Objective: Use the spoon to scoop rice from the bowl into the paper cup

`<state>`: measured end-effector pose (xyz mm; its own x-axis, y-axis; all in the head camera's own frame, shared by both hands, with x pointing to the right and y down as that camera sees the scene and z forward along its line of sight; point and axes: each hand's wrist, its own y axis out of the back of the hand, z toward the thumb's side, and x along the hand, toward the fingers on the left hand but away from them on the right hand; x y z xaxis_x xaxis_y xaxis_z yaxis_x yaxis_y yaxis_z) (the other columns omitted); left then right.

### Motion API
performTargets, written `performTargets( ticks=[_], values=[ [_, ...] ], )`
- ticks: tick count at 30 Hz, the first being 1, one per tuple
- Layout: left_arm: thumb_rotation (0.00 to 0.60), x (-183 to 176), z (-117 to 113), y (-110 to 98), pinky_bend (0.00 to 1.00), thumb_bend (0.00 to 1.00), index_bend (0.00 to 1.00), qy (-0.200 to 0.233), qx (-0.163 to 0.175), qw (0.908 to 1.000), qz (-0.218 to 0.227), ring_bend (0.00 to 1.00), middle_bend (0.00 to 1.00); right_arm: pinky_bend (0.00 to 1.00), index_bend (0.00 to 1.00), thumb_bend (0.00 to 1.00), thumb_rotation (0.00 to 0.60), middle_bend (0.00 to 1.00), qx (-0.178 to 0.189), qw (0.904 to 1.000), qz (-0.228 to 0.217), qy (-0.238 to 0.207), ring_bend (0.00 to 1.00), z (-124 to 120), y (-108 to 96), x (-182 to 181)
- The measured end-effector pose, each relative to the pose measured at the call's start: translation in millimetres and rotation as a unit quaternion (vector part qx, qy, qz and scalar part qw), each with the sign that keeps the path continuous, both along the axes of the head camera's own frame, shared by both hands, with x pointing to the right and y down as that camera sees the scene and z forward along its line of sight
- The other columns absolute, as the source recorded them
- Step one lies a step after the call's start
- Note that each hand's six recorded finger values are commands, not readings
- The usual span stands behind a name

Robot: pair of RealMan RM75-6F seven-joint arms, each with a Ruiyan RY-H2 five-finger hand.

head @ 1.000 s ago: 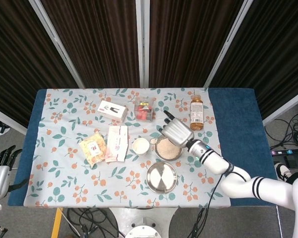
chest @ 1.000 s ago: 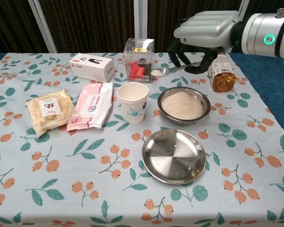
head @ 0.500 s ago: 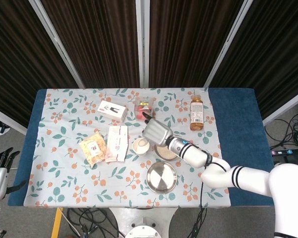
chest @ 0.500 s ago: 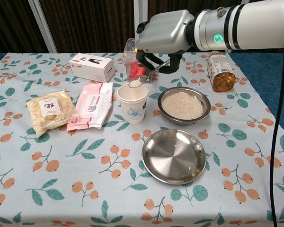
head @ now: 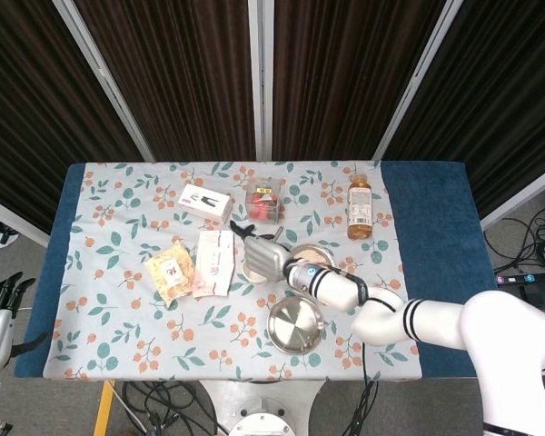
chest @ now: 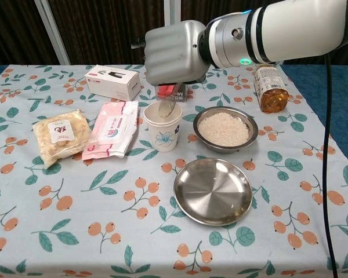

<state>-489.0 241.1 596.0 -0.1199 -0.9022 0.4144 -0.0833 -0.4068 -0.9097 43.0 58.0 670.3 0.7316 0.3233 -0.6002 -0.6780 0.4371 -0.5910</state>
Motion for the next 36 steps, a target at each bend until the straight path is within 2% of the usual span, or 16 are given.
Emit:
performTargets(
  ticks=[5, 12, 16, 23, 31, 36],
  values=[
    [0.6, -0.3, 0.1, 0.3, 0.05, 0.07, 0.21, 0.003, 0.004, 1.0, -0.002, 0.13, 0.18, 0.0, 0.6, 0.38, 0.6, 0.56, 0.049, 0.9975, -0.051, 0.012, 0.27, -0.3, 11.7, -3.1],
    [0.6, -2.3, 0.9, 2.1, 0.05, 0.07, 0.21, 0.006, 0.006, 1.0, -0.004, 0.13, 0.18, 0.0, 0.61, 0.38, 0.6, 0.56, 0.091, 0.9927, -0.078, 0.017, 0.27, -4.2, 21.5, -4.9],
    [0.6, -2.1, 1.0, 2.6, 0.05, 0.06, 0.21, 0.006, 0.007, 0.9999, -0.004, 0.13, 0.18, 0.0, 0.62, 0.38, 0.6, 0.56, 0.117, 0.9895, -0.081, 0.026, 0.27, -5.4, 21.8, -4.1],
    [0.6, -1.8, 0.5, 2.8, 0.05, 0.06, 0.21, 0.006, 0.009, 0.9999, -0.005, 0.13, 0.18, 0.0, 0.62, 0.38, 0.6, 0.57, 0.152, 0.9862, -0.057, 0.034, 0.27, -7.7, 20.9, -4.2],
    [0.6, -3.2, 1.2, 3.5, 0.05, 0.06, 0.21, 0.006, 0.008, 0.9999, -0.007, 0.13, 0.18, 0.0, 0.62, 0.37, 0.6, 0.57, 0.139, 0.9888, -0.046, 0.027, 0.27, -6.4, 29.2, -8.3],
    [0.6, -4.1, 0.8, 4.4, 0.05, 0.06, 0.21, 0.005, 0.009, 0.9999, -0.007, 0.13, 0.18, 0.0, 0.62, 0.36, 0.6, 0.57, 0.113, 0.9935, -0.007, 0.009, 0.27, -6.2, 25.1, -1.1]
  ],
)
